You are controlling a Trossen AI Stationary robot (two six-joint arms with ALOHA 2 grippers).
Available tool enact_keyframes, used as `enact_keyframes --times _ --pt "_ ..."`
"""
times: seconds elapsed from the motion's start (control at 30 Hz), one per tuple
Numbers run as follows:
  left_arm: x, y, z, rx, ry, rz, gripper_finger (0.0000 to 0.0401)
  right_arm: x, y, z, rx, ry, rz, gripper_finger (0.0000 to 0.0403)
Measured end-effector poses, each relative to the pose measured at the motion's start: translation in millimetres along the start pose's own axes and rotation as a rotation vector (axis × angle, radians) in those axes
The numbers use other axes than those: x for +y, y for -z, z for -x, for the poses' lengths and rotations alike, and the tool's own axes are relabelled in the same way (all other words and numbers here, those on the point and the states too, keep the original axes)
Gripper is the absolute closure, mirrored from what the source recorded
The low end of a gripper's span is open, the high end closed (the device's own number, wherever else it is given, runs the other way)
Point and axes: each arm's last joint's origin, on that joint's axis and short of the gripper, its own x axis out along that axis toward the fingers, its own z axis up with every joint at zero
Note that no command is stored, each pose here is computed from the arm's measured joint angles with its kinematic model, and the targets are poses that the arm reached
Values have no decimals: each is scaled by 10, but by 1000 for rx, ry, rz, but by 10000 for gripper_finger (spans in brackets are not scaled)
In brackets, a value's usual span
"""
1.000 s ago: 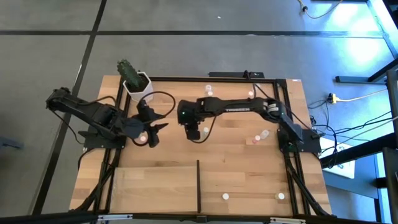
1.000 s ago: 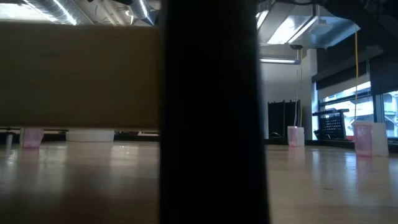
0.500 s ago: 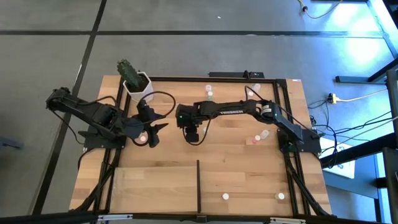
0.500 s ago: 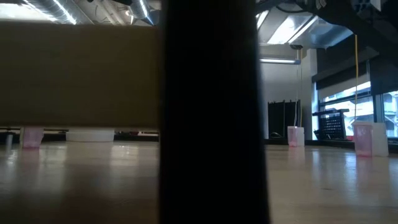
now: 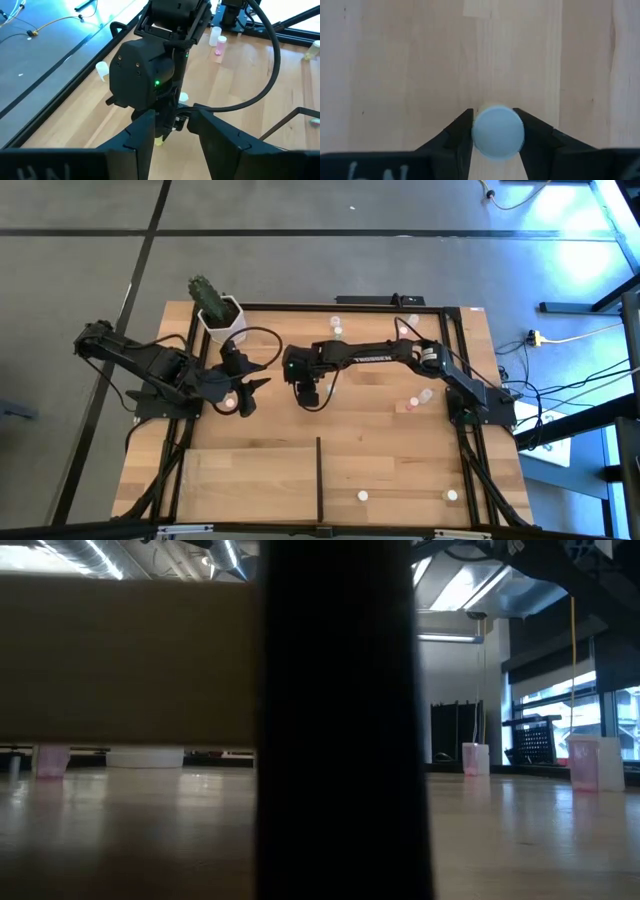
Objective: Pick and place medicine bottles onto shelf by color
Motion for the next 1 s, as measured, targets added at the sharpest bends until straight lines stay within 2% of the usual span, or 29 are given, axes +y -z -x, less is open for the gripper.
enact_keyframes --times 0.43,0.77,1.0 --pt "0 0 0 0 0 -1 260 0 1 2 2 2 0 196" --pt "0 1 0 1 0 6 260 7 9 102 20 1 -25 192" --pt "0 1 -1 1 -1 7 260 -15 -20 238 8 71 -27 192"
